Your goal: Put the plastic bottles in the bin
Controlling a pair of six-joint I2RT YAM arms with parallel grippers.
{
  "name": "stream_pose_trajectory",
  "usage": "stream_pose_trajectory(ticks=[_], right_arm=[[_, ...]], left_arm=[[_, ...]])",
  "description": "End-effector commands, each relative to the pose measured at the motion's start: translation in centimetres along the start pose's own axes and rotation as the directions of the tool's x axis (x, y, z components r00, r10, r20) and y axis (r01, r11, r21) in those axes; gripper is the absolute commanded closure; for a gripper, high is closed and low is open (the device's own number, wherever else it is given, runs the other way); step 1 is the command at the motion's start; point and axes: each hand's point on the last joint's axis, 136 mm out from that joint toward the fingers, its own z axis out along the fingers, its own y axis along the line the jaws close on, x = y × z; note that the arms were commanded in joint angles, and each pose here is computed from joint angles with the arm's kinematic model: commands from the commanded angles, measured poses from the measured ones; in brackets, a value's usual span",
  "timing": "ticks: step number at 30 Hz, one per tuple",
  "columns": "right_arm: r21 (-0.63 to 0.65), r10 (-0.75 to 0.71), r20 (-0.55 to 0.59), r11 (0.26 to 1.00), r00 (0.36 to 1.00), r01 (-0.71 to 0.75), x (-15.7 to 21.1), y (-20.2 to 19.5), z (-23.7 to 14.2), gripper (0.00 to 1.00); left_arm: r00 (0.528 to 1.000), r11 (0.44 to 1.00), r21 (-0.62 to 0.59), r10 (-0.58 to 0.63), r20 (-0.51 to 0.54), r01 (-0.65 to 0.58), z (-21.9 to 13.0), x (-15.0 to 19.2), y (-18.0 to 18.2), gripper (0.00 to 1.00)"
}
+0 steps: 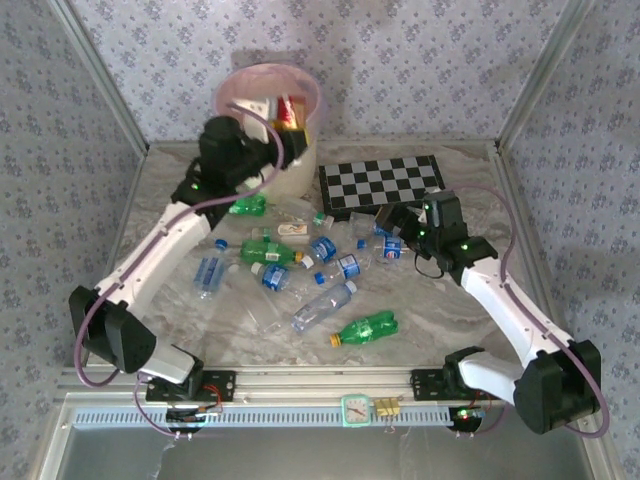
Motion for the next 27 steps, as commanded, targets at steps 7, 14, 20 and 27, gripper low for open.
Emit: stream_pose_trajectory(ticks=[7,14,20,27], right_arm=[[0.046,-0.069,-0.029,0.996,0.997,0.07,1.7,-0.4,0.2,0.0],[0.072,-0.08,-0.047,0.994,0.996,0.083,2.5,-1.0,0.4,0.0],[0.093,-0.084,-0.052,0.992,0.995,0.088,2.8,-1.6,0.0,0.0],[0.122,-0.089,-0.032,0.988,0.996,0.092,2.9,-2.5,-0.8,0.0]], left_arm=[[0.996,0.97,-0.227,0.082,-0.043,-0.09,3.2,-5.3,9.5,0.56],[0.979,0.947,-0.317,-0.01,-0.203,-0.056,6.8,-2.5,16.1,0.56],[0.945,0.936,-0.351,-0.104,-0.311,-0.012,9.1,2.2,19.1,0.54],[0.939,0.93,-0.368,-0.147,-0.309,0.025,9.9,3.5,20.2,0.45]])
